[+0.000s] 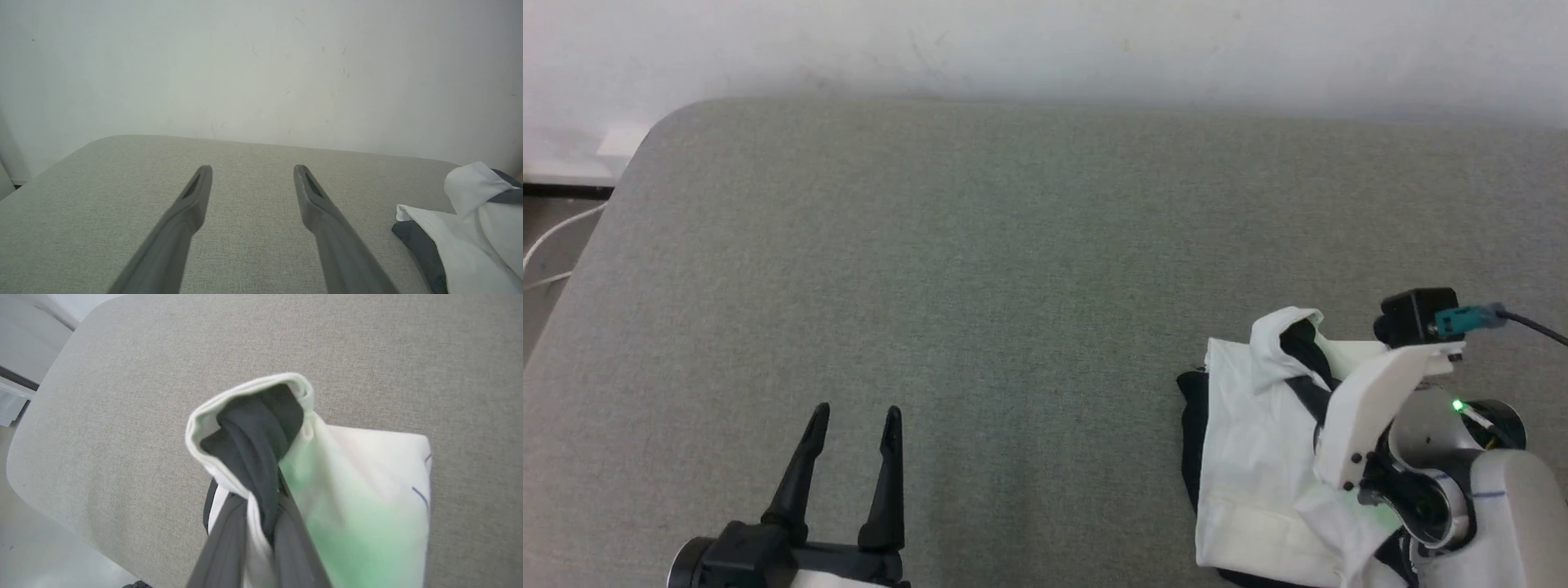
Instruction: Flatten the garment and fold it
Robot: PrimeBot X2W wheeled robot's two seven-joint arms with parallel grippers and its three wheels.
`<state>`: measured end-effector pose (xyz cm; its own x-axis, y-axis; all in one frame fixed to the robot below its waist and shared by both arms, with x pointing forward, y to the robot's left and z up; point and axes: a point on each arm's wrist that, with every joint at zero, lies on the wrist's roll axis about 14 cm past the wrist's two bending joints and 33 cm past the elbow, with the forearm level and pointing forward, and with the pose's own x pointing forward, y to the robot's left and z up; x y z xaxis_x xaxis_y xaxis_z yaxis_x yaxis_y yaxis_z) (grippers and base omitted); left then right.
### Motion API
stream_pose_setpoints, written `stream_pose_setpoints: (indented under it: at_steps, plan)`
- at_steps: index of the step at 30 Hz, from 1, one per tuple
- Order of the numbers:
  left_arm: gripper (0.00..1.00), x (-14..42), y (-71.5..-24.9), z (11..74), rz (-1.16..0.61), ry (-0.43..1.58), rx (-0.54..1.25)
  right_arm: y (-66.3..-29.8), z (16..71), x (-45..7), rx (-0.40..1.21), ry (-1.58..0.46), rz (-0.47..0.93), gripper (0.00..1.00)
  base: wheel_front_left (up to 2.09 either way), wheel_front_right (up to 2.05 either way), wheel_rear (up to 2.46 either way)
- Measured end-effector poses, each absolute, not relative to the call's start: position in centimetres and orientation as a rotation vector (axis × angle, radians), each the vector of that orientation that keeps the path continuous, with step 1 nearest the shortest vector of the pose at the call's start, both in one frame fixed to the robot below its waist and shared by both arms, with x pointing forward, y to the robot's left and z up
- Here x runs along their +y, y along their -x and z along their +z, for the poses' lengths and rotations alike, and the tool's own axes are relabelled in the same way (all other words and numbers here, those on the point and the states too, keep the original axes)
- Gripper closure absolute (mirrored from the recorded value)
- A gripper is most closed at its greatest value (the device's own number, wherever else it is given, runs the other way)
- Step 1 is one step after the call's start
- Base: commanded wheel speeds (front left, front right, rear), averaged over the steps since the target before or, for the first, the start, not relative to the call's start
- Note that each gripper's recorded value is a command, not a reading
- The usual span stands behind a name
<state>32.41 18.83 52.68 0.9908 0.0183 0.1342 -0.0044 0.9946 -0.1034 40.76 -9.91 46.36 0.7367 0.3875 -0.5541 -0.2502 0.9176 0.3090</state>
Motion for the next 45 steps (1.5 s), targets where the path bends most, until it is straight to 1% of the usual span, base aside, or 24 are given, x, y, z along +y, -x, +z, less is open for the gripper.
stream_pose_setpoints:
  at_steps: [6,14,18,19,20,21,28,34,38,40,42,45]
  plan:
    - [0.00,19.5,-32.5,52.2,0.034,0.101,-0.121,-41.9,43.6,-8.7,0.741,-0.174,0.362,1.00,0.00,0.00,0.00]
    - [0.00,20.3,-32.7,52.0,0.063,0.100,-0.112,-41.4,39.2,-8.1,0.911,-0.091,0.359,1.00,0.00,0.00,0.00]
    - [0.00,20.7,-32.6,51.7,0.079,0.102,-0.103,-41.7,38.5,-7.7,0.937,-0.065,0.366,1.00,0.00,0.00,0.00]
    - [0.00,20.8,-32.6,51.7,0.082,0.104,-0.104,-41.8,38.4,-7.6,0.940,-0.065,0.368,0.94,0.00,0.00,0.00]
    - [0.00,20.8,-32.6,51.7,0.084,0.104,-0.104,-41.8,38.4,-7.5,0.941,-0.064,0.372,0.58,0.00,0.00,0.00]
    - [0.00,20.9,-32.6,51.7,0.085,0.103,-0.104,-42.0,38.4,-7.4,0.939,-0.064,0.375,0.00,0.00,0.00,0.00]
    - [0.00,20.5,-32.7,51.7,0.073,0.108,-0.107,-42.4,40.1,-6.5,0.883,-0.099,0.403,0.00,0.00,0.00,0.00]
    - [0.00,20.1,-32.9,52.2,0.057,0.112,-0.122,-44.1,46.1,-6.5,0.683,-0.191,0.424,0.00,0.00,0.00,0.00]
    - [0.00,19.8,-33.0,52.2,0.046,0.114,-0.123,-44.6,49.6,-9.9,0.549,-0.198,0.352,0.00,0.00,0.00,0.00]
    - [0.00,19.6,-33.0,52.1,0.038,0.115,-0.120,-44.3,50.2,-12.2,0.516,-0.183,0.299,0.00,0.00,0.00,0.00]
    - [0.00,19.4,-33.3,52.2,0.030,0.114,-0.123,-43.5,50.0,-14.1,0.521,-0.187,0.251,0.00,0.00,0.00,0.00]
    - [0.00,19.2,-33.6,52.2,0.020,0.109,-0.123,-41.8,48.5,-16.1,0.571,-0.195,0.193,0.00,0.00,0.00,0.00]
